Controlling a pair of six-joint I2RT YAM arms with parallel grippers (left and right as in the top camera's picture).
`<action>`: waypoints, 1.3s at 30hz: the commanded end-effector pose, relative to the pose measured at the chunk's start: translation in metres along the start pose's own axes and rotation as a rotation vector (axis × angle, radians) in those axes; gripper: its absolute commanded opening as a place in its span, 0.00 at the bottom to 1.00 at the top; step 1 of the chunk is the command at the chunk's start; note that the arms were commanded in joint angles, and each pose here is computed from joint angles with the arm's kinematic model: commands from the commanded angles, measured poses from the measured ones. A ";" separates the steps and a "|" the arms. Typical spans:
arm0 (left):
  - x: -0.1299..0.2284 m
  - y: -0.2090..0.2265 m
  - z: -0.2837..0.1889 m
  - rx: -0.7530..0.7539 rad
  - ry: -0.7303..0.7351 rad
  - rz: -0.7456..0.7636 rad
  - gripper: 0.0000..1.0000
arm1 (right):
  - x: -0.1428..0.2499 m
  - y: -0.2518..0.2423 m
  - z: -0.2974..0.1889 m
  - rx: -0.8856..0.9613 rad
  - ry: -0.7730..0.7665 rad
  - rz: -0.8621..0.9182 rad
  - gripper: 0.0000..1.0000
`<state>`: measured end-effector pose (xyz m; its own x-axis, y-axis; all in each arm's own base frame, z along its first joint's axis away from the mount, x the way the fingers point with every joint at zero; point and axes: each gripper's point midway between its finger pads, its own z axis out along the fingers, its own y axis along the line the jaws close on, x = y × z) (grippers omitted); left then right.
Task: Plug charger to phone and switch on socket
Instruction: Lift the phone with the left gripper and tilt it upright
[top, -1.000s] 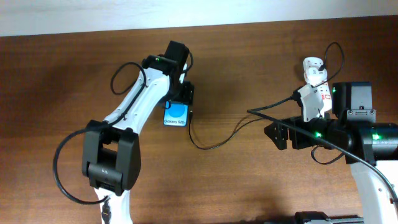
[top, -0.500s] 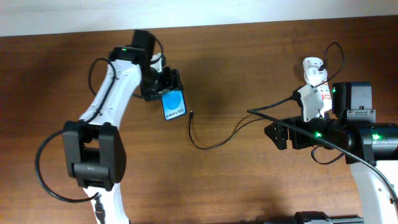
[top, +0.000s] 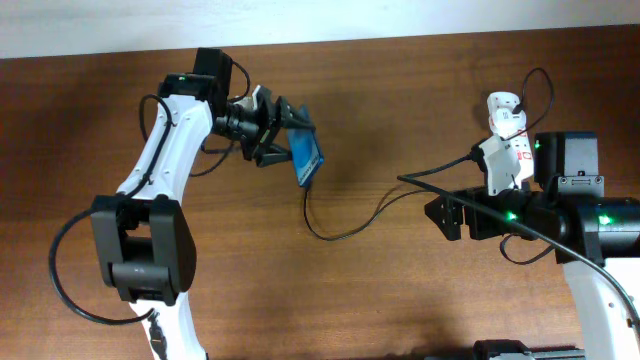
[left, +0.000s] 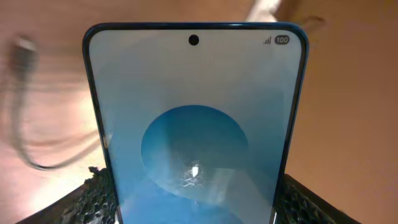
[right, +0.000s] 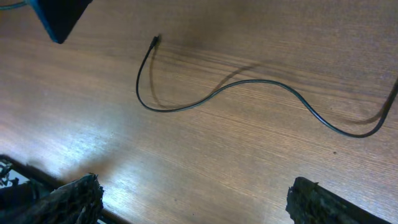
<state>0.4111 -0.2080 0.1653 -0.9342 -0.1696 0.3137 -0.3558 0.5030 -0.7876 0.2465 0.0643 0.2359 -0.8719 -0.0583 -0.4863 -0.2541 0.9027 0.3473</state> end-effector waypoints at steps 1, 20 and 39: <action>0.022 -0.042 -0.011 0.205 0.124 0.002 0.34 | -0.005 0.007 -0.004 -0.025 -0.016 -0.011 0.99; 0.022 -0.041 -0.011 0.189 0.139 -0.181 0.00 | -0.013 0.011 -0.004 -0.056 -0.044 0.223 0.99; 0.022 -0.041 -0.011 0.174 0.160 -0.397 0.00 | -0.023 0.010 -0.004 -0.061 -0.075 0.333 0.99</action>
<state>0.4034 -0.2214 0.1925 -0.7207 -0.2122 0.6600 -0.6899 0.3127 -0.6529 0.2587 0.0692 0.2456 -0.8853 0.2541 -0.3894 0.0153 0.8529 0.5219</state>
